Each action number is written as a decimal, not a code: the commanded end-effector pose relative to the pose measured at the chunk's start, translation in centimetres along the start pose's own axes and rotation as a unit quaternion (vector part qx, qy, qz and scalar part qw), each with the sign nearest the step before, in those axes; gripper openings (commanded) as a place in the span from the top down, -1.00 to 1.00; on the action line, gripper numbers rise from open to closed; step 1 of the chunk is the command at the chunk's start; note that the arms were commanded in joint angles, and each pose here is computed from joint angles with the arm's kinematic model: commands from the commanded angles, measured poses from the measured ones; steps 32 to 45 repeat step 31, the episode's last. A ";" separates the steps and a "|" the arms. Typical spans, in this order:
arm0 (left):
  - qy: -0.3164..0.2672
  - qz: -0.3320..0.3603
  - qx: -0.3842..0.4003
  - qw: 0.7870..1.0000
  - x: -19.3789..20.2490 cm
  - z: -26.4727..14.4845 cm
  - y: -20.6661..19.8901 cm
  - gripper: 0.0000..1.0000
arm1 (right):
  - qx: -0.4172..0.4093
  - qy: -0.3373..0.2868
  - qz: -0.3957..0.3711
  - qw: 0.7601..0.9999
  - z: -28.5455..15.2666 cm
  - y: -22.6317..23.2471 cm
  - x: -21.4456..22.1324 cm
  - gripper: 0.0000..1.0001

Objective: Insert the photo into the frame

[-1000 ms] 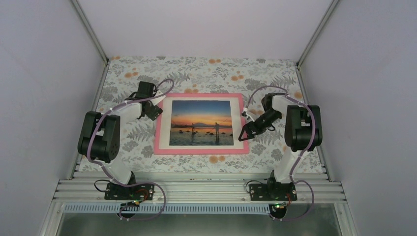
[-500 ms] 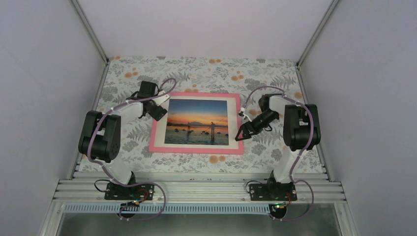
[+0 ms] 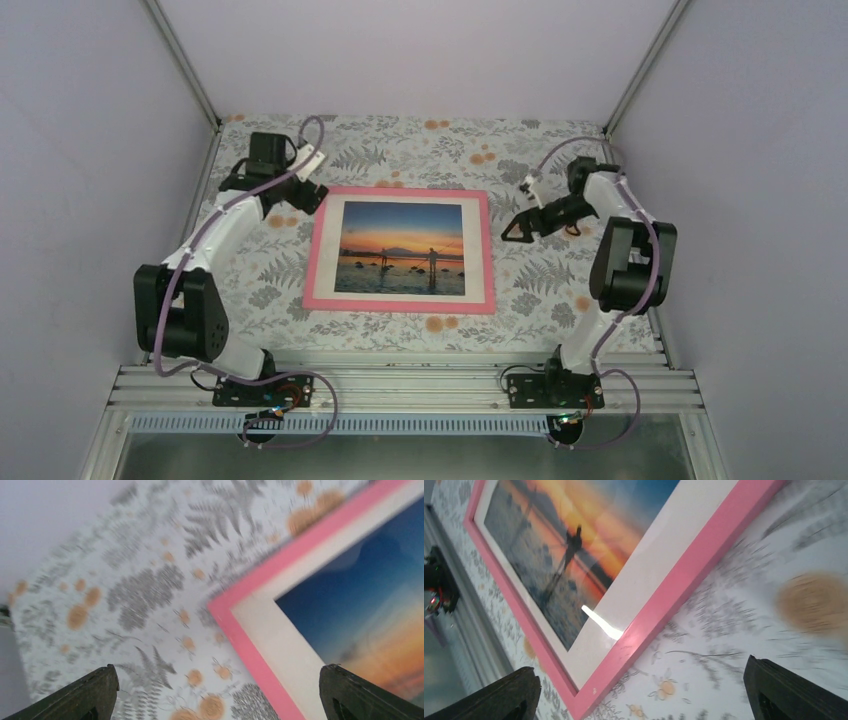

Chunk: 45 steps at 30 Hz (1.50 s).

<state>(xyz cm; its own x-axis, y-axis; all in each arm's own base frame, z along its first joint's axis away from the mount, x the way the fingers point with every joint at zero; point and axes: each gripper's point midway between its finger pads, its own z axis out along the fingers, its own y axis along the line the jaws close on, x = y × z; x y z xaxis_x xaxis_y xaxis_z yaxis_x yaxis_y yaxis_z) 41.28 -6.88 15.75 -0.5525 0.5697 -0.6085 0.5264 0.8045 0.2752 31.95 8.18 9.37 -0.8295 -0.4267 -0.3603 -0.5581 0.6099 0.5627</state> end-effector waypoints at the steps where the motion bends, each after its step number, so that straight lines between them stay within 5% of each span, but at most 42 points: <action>1: -0.060 -0.058 0.007 0.997 -4.0 -4.7 2.2 -1.00 | 0.051 -0.083 -0.033 0.995 -6.7 1.2 -4.0 -1.00; 6: -0.088 -0.093 0.009 0.992 -5.8 -10.5 4.8 -1.00 | 0.099 -0.132 -0.041 0.985 -12.7 1.8 -5.1 -1.00; 14: -0.077 -0.159 0.019 0.984 -0.6 -16.7 4.3 -1.00 | 0.167 -0.180 -0.038 0.969 -16.5 3.9 -1.5 -1.00; 21: -0.039 -0.166 0.032 0.985 4.8 -16.8 -0.1 -1.00 | 0.188 -0.193 -0.030 0.962 -13.2 5.1 2.6 -1.00; 45: -0.066 -0.172 0.006 0.983 4.2 -18.2 0.2 -1.00 | 0.233 -0.216 -0.043 0.947 -14.1 4.8 2.4 -1.00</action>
